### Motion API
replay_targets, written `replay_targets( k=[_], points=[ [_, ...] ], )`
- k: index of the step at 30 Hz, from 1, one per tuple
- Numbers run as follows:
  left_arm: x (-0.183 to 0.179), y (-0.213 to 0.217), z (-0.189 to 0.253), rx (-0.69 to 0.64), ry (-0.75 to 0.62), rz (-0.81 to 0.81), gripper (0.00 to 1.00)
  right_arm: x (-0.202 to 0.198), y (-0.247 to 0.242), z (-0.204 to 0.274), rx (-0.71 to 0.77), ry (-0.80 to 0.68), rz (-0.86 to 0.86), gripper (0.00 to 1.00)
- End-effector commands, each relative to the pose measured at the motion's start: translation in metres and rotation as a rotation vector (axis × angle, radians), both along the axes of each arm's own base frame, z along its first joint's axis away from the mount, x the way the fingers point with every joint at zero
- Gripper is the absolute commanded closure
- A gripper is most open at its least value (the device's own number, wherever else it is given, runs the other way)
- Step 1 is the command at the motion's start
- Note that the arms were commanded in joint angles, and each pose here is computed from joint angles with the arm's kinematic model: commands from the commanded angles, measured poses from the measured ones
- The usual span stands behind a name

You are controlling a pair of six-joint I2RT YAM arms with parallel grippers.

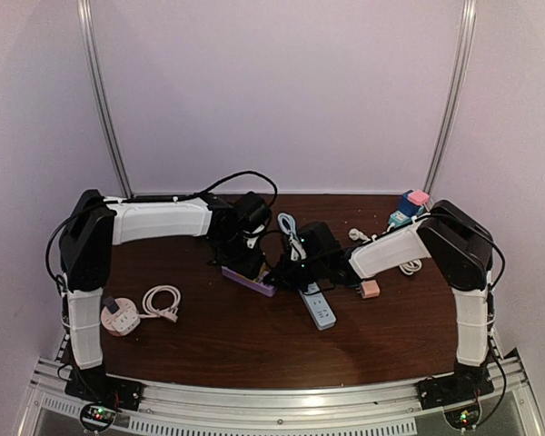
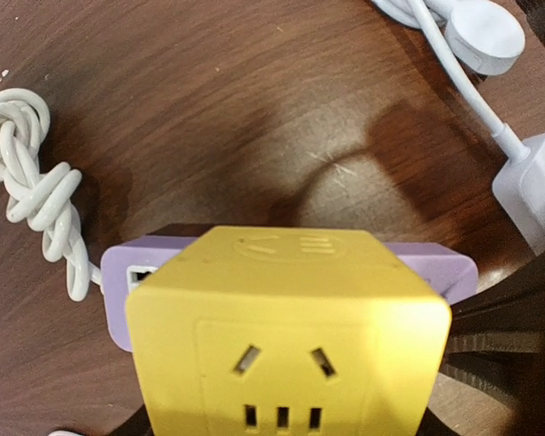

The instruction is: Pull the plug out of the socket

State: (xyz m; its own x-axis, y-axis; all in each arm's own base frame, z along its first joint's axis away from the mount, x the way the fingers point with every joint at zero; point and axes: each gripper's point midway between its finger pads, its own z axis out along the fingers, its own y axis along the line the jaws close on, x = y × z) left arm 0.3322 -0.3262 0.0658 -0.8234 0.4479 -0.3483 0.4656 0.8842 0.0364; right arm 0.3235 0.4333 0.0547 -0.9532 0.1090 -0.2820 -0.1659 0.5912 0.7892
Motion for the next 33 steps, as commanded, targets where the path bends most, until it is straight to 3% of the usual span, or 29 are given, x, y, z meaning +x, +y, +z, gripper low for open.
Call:
replay_targets(
  k=[1, 4, 8, 13, 18, 23, 26, 33],
  points=[
    [0.000, -0.002, 0.001, -0.009, 0.018, -0.014, 0.41, -0.004, -0.004, -0.030, -0.071, 0.034, -0.013, 1.00],
    [0.007, -0.006, 0.012, -0.024, -0.015, -0.026, 0.43, -0.004, -0.005, -0.032, -0.076, 0.036, -0.015, 1.00],
    [0.017, -0.010, 0.022, -0.027, -0.050, -0.046, 0.27, -0.005, -0.005, -0.035, -0.076, 0.041, -0.014, 1.00],
    [0.025, -0.002, 0.018, -0.019, -0.045, -0.034, 0.24, -0.005, -0.005, -0.035, -0.078, 0.040, -0.016, 1.00],
    [0.024, -0.002, 0.015, -0.025, -0.029, -0.049, 0.37, -0.005, -0.007, -0.039, -0.087, 0.045, -0.019, 1.00],
    [0.021, -0.012, 0.027, -0.075, -0.021, -0.080, 0.70, -0.005, -0.008, -0.043, -0.098, 0.052, -0.027, 1.00],
    [0.020, -0.021, 0.047, -0.114, -0.051, -0.095, 0.78, -0.004, -0.010, -0.047, -0.119, 0.057, -0.034, 1.00],
    [0.026, -0.025, 0.094, -0.136, -0.171, -0.095, 0.81, -0.003, -0.013, -0.056, -0.153, 0.075, -0.044, 1.00]
  ],
)
